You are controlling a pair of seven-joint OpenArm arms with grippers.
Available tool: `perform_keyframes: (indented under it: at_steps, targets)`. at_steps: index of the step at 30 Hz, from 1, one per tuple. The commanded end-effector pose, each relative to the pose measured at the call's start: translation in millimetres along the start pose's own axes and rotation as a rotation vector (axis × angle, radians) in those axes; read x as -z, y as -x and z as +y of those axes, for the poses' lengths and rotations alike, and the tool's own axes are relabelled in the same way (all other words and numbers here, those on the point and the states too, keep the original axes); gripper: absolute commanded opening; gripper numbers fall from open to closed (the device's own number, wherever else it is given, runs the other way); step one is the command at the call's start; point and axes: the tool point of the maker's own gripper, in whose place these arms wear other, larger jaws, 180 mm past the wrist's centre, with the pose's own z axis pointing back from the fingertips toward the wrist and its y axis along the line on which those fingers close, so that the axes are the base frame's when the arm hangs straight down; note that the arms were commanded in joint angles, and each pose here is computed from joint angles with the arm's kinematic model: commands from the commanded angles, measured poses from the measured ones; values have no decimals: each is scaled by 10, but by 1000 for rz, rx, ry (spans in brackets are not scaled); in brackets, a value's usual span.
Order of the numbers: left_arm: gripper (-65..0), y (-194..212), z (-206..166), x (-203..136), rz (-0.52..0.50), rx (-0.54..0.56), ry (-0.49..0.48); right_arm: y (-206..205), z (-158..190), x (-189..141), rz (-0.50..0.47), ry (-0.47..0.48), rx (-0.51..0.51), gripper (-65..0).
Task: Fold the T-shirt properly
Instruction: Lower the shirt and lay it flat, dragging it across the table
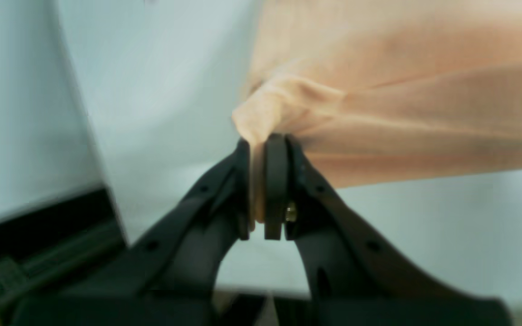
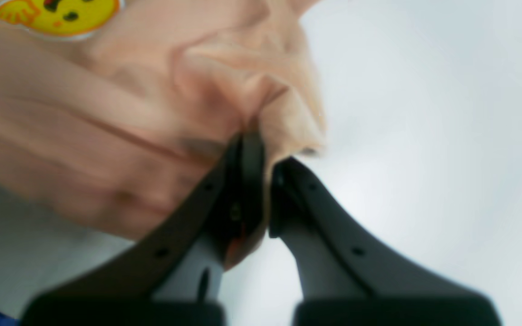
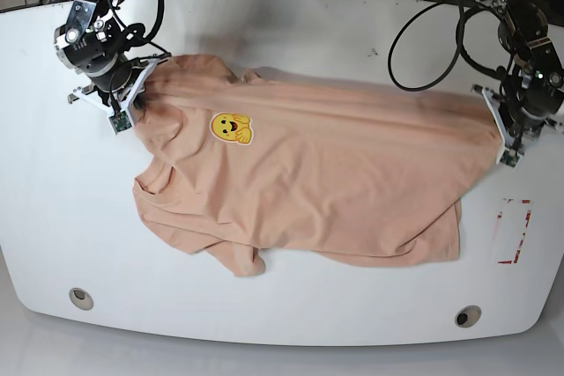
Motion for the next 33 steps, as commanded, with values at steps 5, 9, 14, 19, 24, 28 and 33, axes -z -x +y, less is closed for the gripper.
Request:
perform_keyframes:
  at_steps: [5, 9, 14, 19, 24, 28, 33]
  targets:
    - [-650, 501, 107, -47, 102, -8, -41, 211, -38, -75, 55, 22, -18, -650]
    - [-650, 715, -61, -24, 107, 18, -1, 383, 34, -93, 96, 5, -13, -650]
    - [-650, 865, -188, -19, 99, 36, 30, 489, 176, -76, 115, -24, 21, -648]
    - [-650, 918, -198, -26, 107, 35, 33, 552, 230, -79, 130, -35, 29, -615]
    - [-615, 915, -187, -24, 109, 36, 30, 575, 307, -72, 131, -47, 52, -428]
    - [-471, 906, -122, -34, 108, 44, 16, 554, 316, -68, 123, -49, 56, -279]
    - [-286, 879, -106, -33, 104, 52, 13, 424, 260, -41, 91, -37, 58, -227]
